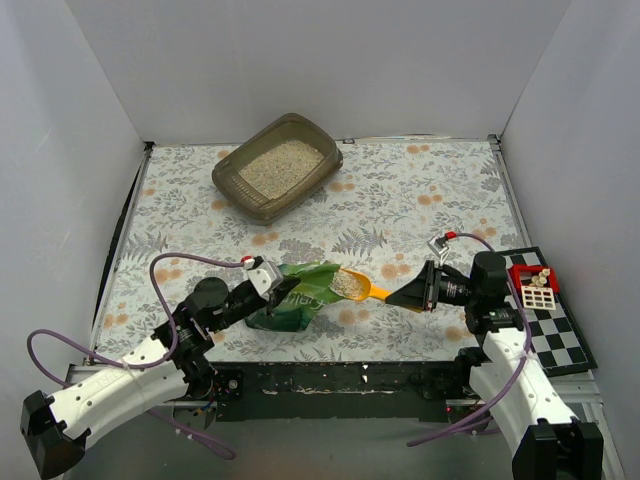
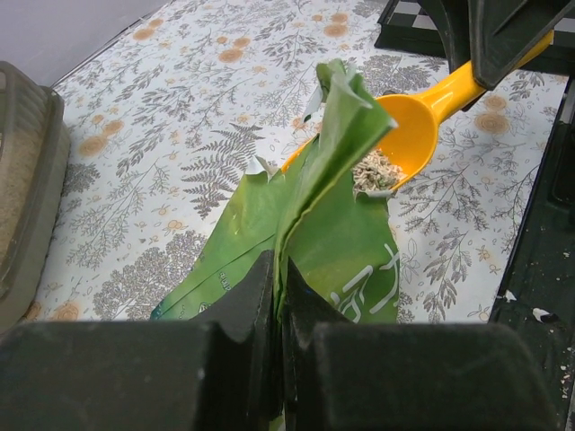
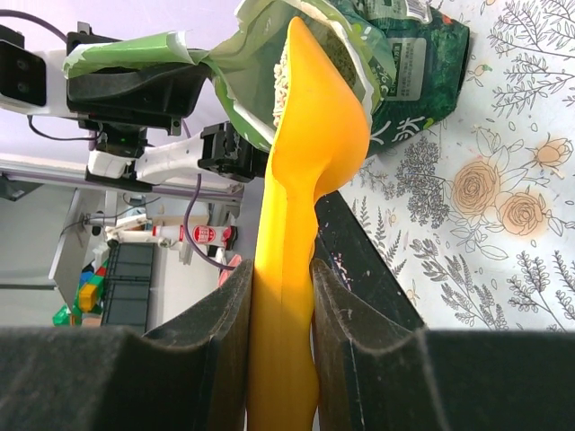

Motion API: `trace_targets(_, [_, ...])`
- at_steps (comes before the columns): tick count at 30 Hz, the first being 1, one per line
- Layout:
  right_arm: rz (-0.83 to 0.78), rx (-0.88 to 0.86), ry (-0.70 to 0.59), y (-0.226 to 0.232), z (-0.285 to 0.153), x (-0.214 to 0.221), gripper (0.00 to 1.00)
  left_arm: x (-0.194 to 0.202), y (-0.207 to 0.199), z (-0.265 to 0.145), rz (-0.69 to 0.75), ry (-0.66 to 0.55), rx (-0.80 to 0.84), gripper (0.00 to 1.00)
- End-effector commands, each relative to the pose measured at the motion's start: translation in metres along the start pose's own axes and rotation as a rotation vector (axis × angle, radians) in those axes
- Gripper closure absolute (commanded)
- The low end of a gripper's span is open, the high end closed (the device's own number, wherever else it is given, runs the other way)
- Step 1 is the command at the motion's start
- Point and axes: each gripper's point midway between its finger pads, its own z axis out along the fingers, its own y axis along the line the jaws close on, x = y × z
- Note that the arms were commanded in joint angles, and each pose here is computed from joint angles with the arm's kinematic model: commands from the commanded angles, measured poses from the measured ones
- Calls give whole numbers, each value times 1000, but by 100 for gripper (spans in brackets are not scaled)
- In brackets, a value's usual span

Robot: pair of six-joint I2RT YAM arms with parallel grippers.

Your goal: Fill the litter box with clean litter

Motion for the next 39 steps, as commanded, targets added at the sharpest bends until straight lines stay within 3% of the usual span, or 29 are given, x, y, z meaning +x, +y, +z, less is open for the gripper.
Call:
trace_targets(1, [30, -22, -12, 10, -2, 3, 99, 6, 5, -2, -5, 10, -35, 100])
trace_targets(18, [82, -91, -131, 44, -7, -11, 99, -4, 17, -8, -11, -32, -108, 100])
trace_targets(31, [61, -98, -176, 75, -10, -36, 99, -13, 47, -21, -11, -72, -283, 100])
trace_targets(39, [79, -102, -270, 80, -9, -59, 99, -17, 58, -28, -15, -89, -353, 100])
